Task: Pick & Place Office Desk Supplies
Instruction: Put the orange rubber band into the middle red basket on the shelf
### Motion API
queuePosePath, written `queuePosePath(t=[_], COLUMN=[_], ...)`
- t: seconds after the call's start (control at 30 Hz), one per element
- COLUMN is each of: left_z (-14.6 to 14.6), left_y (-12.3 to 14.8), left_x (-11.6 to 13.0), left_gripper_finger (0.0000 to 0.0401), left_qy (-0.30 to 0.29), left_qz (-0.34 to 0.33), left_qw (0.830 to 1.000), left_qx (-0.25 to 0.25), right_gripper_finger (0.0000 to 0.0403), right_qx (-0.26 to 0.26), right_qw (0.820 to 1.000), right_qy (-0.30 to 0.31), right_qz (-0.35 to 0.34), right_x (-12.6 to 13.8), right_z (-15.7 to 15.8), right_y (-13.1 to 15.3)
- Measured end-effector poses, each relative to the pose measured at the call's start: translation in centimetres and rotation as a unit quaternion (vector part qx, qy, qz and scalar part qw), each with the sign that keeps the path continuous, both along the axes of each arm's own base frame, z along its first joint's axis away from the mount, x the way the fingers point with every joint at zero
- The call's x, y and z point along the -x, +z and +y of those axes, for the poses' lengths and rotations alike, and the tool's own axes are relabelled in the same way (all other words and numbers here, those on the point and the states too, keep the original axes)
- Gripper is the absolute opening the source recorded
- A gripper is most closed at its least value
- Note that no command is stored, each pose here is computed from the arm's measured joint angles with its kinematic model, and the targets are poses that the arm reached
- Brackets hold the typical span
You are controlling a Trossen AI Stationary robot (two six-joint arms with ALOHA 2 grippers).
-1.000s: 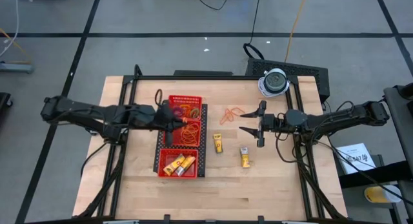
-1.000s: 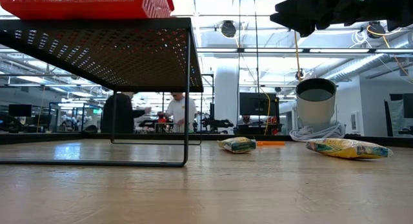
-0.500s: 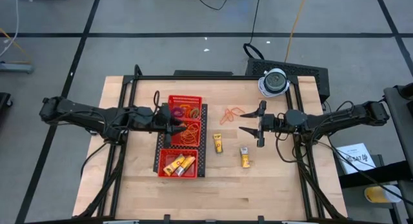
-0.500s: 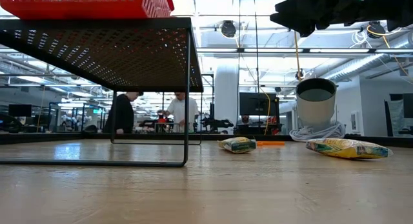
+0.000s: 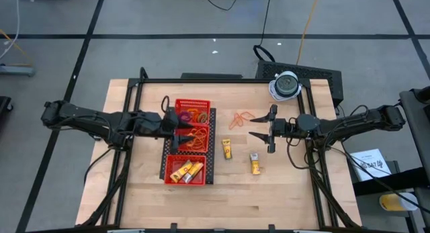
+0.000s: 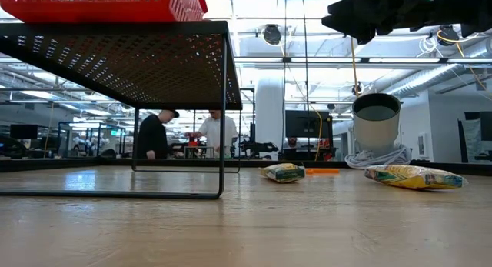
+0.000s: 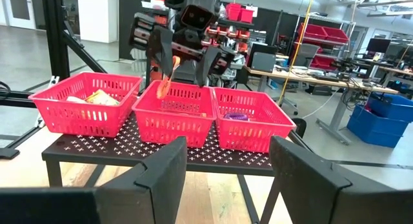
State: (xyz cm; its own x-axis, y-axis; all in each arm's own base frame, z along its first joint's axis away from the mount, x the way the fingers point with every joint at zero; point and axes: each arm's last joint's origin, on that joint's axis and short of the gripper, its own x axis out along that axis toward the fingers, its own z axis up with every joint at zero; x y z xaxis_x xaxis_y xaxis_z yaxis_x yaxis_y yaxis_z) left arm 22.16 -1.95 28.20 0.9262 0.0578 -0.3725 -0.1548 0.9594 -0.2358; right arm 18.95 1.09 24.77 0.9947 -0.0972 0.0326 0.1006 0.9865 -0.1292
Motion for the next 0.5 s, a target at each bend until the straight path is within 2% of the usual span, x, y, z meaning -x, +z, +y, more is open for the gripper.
queuePosePath(t=[0.1,0.23,0.37,0.5], left_z=[0.0,0.0,0.0,0.3], left_y=[-0.1,0.8,1.9,1.5], left_x=[0.0,-0.2,-0.2,-0.1], left_gripper_finger=[0.0259,0.0260,0.0260,0.0260], left_qy=[0.007,0.000,-0.006,0.023], left_qz=[0.005,-0.033,-0.050,-0.020], left_qw=[1.000,0.999,0.996,0.988], left_qx=[-0.003,0.010,0.068,0.149], right_gripper_finger=[0.0210,0.0210,0.0210,0.0210], right_qx=[0.000,0.000,0.000,0.000], right_qw=[1.000,1.000,1.000,1.000], right_qy=[0.000,0.000,0.000,0.000], right_qz=[0.000,0.000,0.000,0.000], right_x=[0.0,0.0,0.0,0.0], right_z=[0.0,0.0,0.0,0.0], right_y=[0.0,0.0,0.0,0.0])
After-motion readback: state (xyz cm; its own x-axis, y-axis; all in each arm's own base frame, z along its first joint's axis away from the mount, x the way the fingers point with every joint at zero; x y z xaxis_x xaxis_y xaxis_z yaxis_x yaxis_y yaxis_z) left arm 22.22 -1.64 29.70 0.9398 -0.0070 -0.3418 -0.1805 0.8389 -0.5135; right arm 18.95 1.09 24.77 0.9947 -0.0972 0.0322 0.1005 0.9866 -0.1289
